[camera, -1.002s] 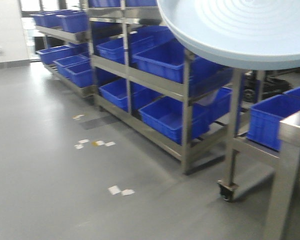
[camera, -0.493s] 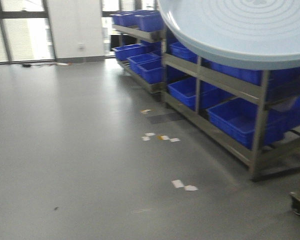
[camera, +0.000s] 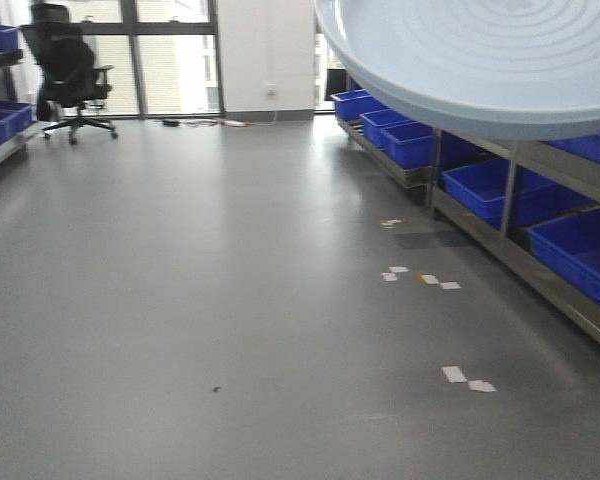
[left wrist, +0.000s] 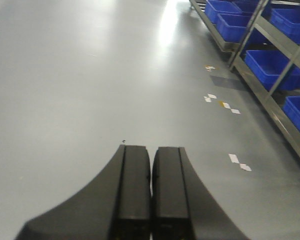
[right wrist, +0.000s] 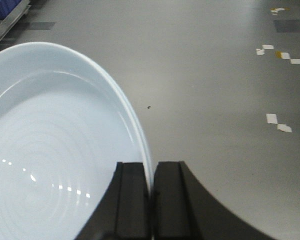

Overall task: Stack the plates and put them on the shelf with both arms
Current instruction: 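Drive the base away from the table holding the plates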

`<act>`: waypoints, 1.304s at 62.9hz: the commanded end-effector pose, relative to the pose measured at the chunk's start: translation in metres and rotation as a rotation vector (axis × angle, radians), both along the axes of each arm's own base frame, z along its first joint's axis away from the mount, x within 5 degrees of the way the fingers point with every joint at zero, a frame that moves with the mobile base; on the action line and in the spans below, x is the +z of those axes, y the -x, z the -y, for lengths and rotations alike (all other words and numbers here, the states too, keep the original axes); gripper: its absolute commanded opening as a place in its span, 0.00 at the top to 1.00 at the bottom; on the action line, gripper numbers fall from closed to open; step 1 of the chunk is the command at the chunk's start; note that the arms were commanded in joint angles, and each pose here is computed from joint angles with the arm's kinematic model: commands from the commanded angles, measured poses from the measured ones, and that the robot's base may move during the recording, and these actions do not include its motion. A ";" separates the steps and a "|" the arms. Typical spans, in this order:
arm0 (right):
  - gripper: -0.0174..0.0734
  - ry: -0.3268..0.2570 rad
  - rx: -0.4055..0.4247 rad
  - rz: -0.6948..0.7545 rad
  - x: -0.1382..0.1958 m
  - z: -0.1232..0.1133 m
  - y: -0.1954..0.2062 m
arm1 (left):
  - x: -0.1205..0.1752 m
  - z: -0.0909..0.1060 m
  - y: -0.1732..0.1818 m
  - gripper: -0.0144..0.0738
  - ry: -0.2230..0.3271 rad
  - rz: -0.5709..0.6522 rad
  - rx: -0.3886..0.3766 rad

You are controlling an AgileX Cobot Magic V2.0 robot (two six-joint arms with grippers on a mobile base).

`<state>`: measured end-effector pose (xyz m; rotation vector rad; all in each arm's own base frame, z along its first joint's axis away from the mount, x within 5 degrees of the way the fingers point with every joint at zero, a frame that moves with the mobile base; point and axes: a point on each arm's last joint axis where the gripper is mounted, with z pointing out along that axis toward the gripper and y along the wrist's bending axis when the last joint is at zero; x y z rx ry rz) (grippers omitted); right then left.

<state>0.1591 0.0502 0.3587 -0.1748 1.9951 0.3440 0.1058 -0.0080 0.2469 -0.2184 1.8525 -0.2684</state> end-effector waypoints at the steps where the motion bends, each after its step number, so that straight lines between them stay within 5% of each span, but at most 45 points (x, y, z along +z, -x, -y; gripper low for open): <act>1: 0.75 -0.039 -0.023 0.113 0.017 0.002 -0.002 | 0.017 0.001 -0.003 0.73 0.007 0.113 -0.005; 82: 0.75 -0.039 -0.023 0.113 0.017 0.002 -0.002 | 0.017 0.001 -0.003 0.73 0.007 0.113 -0.005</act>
